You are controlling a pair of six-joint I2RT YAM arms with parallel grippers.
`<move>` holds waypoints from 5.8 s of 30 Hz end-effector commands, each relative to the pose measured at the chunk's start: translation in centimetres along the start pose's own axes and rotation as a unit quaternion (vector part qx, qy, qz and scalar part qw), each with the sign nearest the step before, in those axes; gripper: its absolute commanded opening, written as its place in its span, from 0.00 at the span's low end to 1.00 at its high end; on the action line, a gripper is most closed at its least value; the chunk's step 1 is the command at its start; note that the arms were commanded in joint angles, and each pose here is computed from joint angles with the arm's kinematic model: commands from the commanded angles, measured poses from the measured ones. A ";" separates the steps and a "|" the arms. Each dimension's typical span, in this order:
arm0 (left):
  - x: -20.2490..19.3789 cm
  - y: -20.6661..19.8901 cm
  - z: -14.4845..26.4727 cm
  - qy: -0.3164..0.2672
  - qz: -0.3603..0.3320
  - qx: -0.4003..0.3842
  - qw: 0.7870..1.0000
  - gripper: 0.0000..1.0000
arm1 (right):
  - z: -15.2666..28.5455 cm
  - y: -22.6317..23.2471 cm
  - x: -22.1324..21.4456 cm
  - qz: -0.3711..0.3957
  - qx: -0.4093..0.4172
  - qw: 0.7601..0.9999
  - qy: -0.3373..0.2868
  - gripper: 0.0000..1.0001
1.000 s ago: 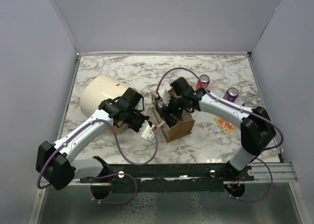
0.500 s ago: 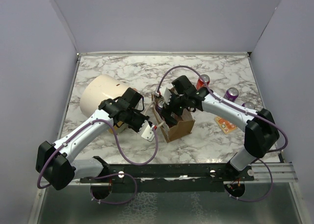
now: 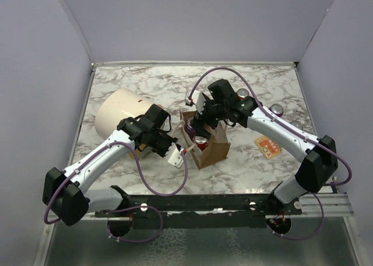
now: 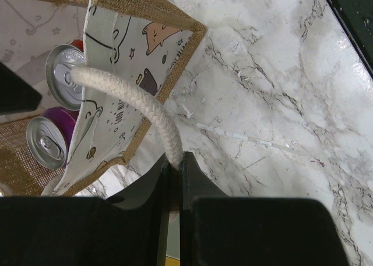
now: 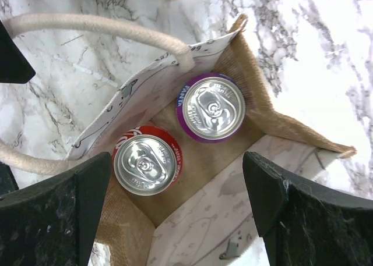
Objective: Place the beverage into the canvas bag
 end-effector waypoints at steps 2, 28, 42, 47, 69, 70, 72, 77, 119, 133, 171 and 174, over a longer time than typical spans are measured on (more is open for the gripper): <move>0.3 -0.2 0.0 -0.014 0.002 -0.005 1.000 0.00 | 3.6 -0.2 3.2 0.030 -0.044 0.998 -0.038 0.93; 0.1 0.1 -0.4 -0.021 0.014 -0.016 1.000 0.00 | 21.5 -11.0 -0.9 -0.144 -0.301 0.921 -0.201 0.94; 0.1 0.1 -0.3 -0.019 0.012 -0.013 1.000 0.00 | 21.8 -17.4 -9.5 -0.230 -0.447 0.857 -0.107 1.00; 0.1 0.0 -0.3 -0.019 0.012 -0.014 1.000 0.00 | 20.0 -19.6 -13.0 -0.259 -0.433 0.860 -0.079 1.00; 0.1 0.0 -0.3 -0.018 0.006 -0.011 1.000 0.00 | 15.3 -22.7 -20.3 -0.361 -0.331 0.872 -0.021 1.00; 0.1 0.1 -0.3 -0.018 0.006 -0.011 1.000 0.00 | 15.2 -22.7 -20.4 -0.363 -0.329 0.871 -0.021 1.00; 0.0 0.1 -0.4 -0.018 0.008 -0.012 1.000 0.00 | 14.9 -22.7 -20.8 -0.367 -0.324 0.872 -0.018 0.98; 0.1 0.1 -0.3 -0.019 0.007 -0.012 1.000 0.00 | 14.4 -22.8 -21.5 -0.378 -0.308 0.873 -0.015 0.90; 0.4 0.4 -0.2 -0.027 0.007 -0.013 1.000 0.00 | 24.3 -15.6 -3.6 -0.191 -0.240 0.931 -0.199 0.09; 0.4 0.5 -0.3 -0.027 0.008 -0.015 0.999 0.00 | 23.2 -7.1 7.2 -0.008 -0.094 0.957 -0.273 0.01; 0.1 0.5 -0.3 -0.021 0.010 -0.018 1.000 0.00 | 8.0 -1.1 2.7 0.050 0.011 0.997 -0.056 0.01; 0.1 0.5 -0.3 -0.020 0.010 -0.019 1.000 0.00 | 8.1 -1.4 2.5 0.049 -0.003 0.997 -0.052 0.01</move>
Point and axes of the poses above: each gripper's point midway between its finger pads, its own z axis back along the fingers, its own y axis along the line the jaws close on, x = y × z, the point moved 6 cm from there along z, back along the fingers, and after that the axes turned 11 degrees about -z, right-handed, at the moved point
